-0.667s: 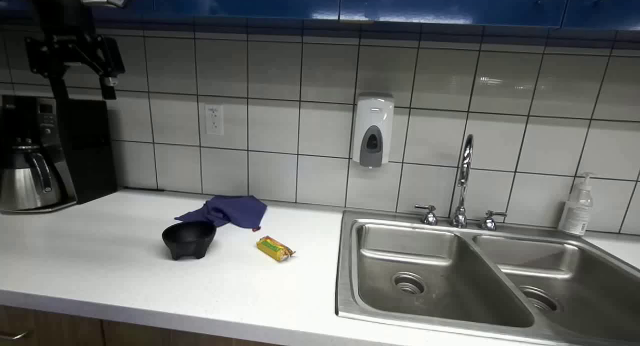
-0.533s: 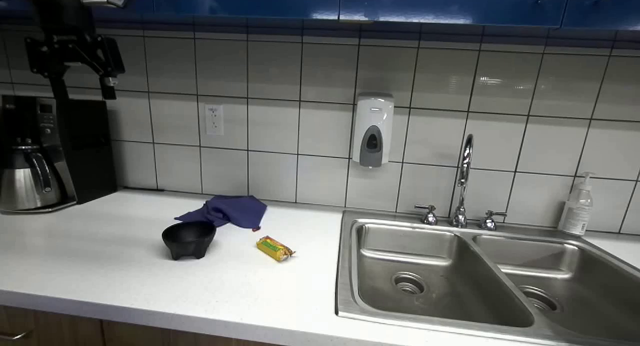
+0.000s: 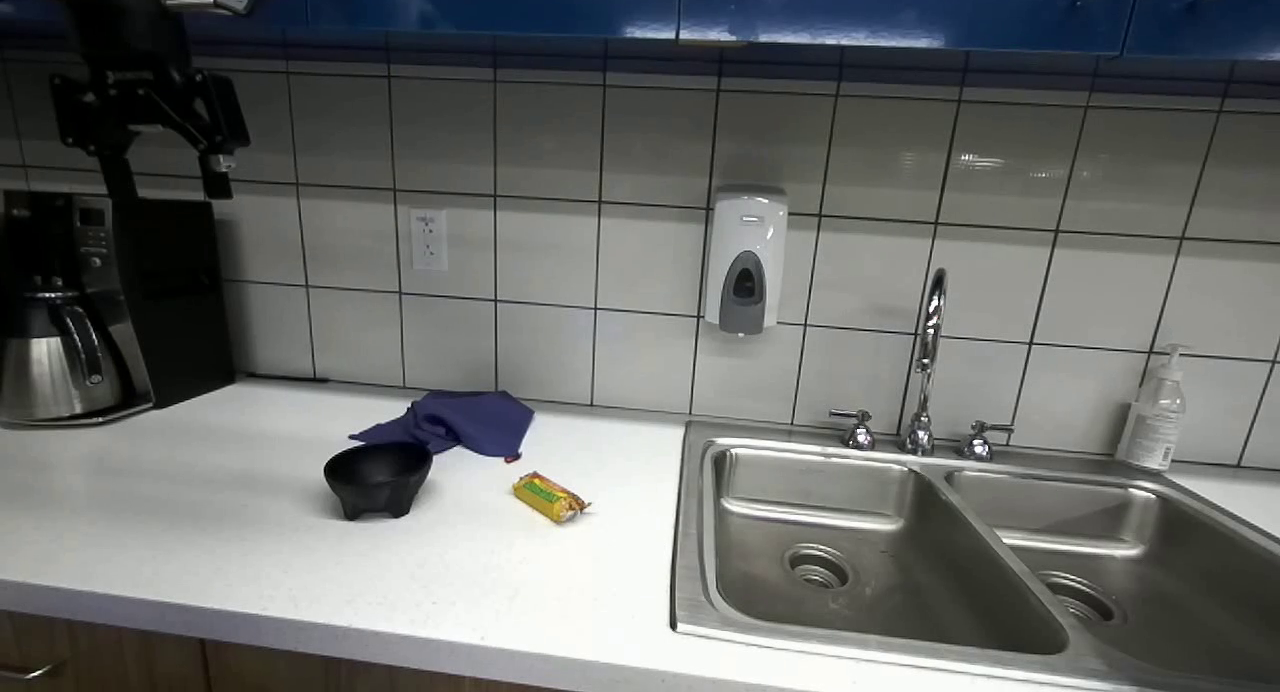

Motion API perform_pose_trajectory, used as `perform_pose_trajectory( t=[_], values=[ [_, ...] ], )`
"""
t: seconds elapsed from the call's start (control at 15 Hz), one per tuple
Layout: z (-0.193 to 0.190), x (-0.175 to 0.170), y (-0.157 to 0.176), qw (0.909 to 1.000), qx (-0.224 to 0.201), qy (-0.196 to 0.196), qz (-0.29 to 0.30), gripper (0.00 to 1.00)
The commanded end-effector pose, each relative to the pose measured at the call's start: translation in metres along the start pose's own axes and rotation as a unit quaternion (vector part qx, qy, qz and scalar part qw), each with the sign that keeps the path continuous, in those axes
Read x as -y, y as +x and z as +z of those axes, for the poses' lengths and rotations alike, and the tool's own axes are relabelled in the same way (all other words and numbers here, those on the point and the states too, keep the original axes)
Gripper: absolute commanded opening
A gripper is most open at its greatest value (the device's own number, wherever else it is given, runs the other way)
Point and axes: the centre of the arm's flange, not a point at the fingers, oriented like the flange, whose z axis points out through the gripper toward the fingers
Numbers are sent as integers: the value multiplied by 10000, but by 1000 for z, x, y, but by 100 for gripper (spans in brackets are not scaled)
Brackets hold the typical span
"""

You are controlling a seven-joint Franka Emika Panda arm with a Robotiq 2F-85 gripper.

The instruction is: Put the orange packet in the black bowl

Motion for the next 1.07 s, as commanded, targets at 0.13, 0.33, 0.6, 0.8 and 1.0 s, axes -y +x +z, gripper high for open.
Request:
perform_pose_trajectory(
  t=[0.13,0.33,0.6,0.8,1.0],
  values=[
    [0,0,0,10000,0,0,0,100],
    [4,-3,1,9998,56,-38,-199,100],
    [22,-24,3,9982,284,-87,-524,100],
    [37,-48,4,9962,421,-163,-743,100],
    [51,-75,7,9934,581,-216,-966,100]
  ],
)
